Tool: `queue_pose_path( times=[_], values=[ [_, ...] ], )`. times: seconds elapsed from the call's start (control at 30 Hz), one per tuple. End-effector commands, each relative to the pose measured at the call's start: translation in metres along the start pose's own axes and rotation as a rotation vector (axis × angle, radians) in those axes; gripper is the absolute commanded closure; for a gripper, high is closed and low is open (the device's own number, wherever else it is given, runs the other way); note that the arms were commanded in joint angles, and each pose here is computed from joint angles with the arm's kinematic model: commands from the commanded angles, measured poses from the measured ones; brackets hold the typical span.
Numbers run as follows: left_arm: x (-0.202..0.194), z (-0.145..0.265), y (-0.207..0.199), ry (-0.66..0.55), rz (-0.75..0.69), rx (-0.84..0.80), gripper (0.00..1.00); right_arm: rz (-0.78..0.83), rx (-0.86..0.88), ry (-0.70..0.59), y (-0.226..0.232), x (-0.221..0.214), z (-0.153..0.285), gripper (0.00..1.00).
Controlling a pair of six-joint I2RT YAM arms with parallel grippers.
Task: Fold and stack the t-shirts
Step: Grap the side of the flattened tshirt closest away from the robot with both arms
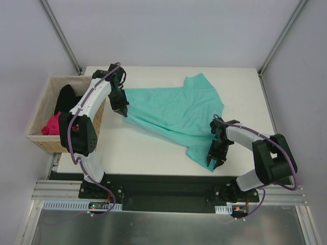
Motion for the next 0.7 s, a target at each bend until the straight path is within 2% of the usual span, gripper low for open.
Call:
queue_pose_path(
  times=[0.0,0.37,0.67],
  values=[
    [0.001,0.015,0.007,-0.010,-0.011,0.009,1.00,-0.066,-0.024,-0.033,-0.003,0.004,0.006,0.64],
    [0.003,0.015,0.010,-0.008,-0.013,0.001,1.00,-0.098,-0.029,-0.103,-0.006,0.009,0.019,0.64],
    [0.003,0.020,0.013,-0.021,-0.010,-0.002,1.00,-0.095,-0.014,-0.066,0.002,0.004,0.014,0.64]
  ],
)
Point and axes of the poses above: each gripper's point midway between its finger pads, its own z axis back along the fingers, its own y axis along the line the jaws close on, x = y × z, the point moved 1 cm from there along z, back along the fingers, and after that the axes turned 3 degrees about -z, right-handed, at the moved point
